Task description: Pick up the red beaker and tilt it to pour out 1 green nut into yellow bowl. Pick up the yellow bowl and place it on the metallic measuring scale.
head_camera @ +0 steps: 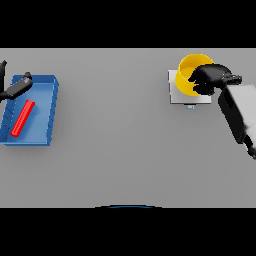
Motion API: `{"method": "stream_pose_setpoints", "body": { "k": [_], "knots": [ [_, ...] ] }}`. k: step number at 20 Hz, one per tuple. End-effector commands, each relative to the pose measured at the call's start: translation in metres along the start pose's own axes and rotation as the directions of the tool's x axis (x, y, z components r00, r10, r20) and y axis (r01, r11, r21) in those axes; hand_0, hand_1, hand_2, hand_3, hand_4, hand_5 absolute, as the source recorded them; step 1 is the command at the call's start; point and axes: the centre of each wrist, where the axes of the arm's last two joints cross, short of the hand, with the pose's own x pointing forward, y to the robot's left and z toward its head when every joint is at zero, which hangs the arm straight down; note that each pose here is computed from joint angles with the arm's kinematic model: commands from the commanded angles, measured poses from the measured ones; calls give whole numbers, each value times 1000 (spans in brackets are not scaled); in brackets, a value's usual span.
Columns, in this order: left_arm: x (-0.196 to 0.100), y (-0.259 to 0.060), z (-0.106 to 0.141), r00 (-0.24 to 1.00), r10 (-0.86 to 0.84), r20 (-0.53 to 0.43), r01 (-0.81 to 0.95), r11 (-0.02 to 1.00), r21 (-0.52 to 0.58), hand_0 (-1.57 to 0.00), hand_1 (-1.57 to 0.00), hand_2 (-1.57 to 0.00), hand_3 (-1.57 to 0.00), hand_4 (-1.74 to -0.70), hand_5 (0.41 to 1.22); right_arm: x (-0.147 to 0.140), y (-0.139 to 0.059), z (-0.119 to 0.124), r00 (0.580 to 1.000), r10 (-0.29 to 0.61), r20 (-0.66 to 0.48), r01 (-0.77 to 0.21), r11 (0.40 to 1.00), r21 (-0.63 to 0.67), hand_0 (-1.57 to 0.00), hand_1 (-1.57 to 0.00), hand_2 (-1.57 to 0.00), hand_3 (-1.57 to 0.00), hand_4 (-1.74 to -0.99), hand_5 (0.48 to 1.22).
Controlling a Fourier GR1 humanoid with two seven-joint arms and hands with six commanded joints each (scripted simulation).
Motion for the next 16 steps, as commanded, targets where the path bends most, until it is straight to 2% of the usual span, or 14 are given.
{"method": "stream_pose_setpoints", "body": {
  "k": [1,2,4,6,7,11,16],
  "knots": [
    [0,0,-1,1000,2,-2,-2,1000,-6,1,1,1,1,-812,745,2,-1,-1,1000,-5,-3,5,1000,4,-1525,-1350,-1348,-907,-1596,1134],
    [0,0,-2,1000,2,-6,-2,1000,-4,1,1,1,1,-812,744,2,-1,-1,1000,-8,-7,8,1000,5,-1219,-1083,-1132,-824,-1548,1053],
    [-2,-2,-2,1000,-1,-12,0,1000,-5,1,1,1,1,-812,745,0,0,-1,1000,-14,-5,14,1000,17,-780,-692,-810,-711,-1470,928],
    [-3,-7,-4,1000,-9,-14,9,1000,-12,1,1,1,1,-805,740,2,-5,-3,1000,-19,-11,19,999,34,-499,-443,-597,-635,-1425,851],
    [-4,-4,-5,1000,-11,-14,11,1000,-1,1,1,1,1,-806,738,0,0,-4,1000,-15,-4,15,999,42,-399,-354,-518,-604,-1410,821],
    [0,-5,-5,1000,1,-12,-1,1000,-10,1,1,1,1,-812,736,0,-1,-7,1000,5,24,-6,998,60,-163,-144,-288,-475,-1356,755],
    [0,-5,-5,1000,9,-9,-9,1000,-4,1,1,1,1,-821,734,-4,-1,-7,1000,26,14,-27,997,78,-53,-47,-115,-348,-1308,733]
  ]
}}
